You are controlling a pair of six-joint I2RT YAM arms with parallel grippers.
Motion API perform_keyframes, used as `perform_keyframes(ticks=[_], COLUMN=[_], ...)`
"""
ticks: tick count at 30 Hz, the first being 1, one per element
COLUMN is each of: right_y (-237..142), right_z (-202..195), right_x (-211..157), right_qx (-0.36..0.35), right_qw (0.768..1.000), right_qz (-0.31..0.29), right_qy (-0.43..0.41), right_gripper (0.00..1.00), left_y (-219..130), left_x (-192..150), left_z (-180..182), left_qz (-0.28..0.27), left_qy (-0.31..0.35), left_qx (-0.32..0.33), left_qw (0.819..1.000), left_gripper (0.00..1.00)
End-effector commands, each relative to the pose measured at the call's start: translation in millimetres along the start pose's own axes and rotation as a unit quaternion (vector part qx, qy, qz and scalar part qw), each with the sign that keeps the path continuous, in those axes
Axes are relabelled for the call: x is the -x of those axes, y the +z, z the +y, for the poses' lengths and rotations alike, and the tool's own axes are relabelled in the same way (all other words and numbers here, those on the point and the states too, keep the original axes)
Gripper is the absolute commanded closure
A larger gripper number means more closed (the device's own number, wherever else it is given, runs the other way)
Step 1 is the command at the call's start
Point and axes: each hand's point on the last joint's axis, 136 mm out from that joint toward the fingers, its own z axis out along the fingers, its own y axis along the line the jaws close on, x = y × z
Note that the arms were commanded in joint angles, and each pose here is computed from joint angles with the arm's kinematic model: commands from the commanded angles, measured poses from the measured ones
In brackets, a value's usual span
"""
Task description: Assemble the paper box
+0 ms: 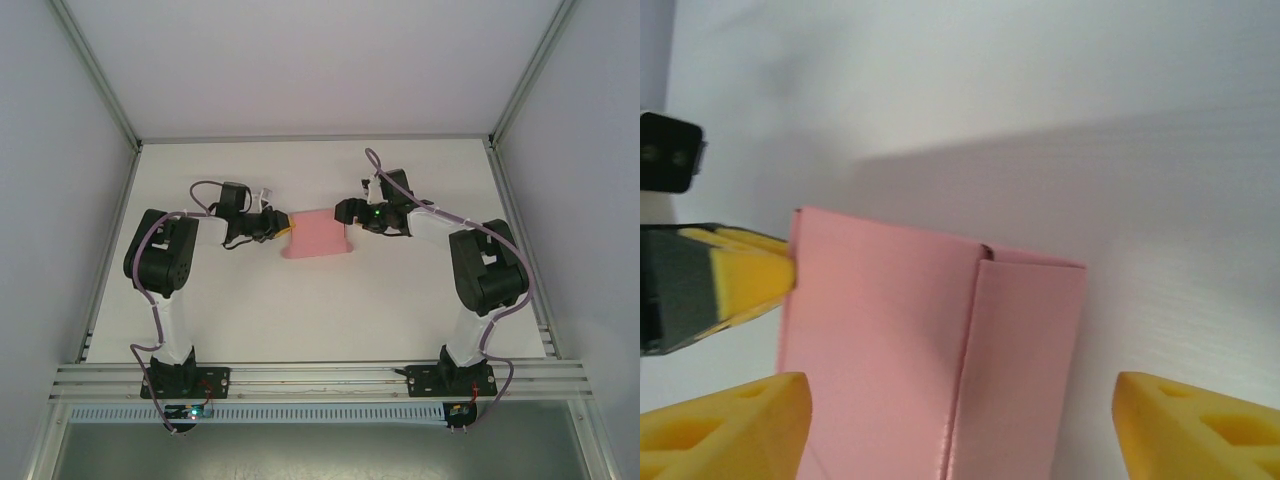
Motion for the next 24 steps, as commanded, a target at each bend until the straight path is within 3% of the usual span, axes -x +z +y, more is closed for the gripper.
perform_keyframes(ticks=[1, 14, 24], right_y=[-2.0, 17.7, 9.2], right_z=[10.2, -10.4, 32.2], right_x=[-14.7, -41.7, -19.2], right_qx=[0.035, 0.03, 0.11], right_qw=[0.999, 0.994, 0.99], right_qz=[0.035, 0.076, 0.048], right_qy=[0.018, 0.075, 0.07], right_gripper=[0.19, 0.2, 0.6], left_y=[-5.0, -6.8, -9.9], left_x=[-1.3, -5.1, 8.9], left_z=[4.6, 14.1, 0.7], left_qz=[-0.004, -0.01, -0.021], left_qy=[-0.009, -0.019, 0.02], left_qx=[-0.001, 0.003, 0.006], left_qw=[1.0, 1.0, 1.0], left_gripper=[0.85, 0.88, 0.81])
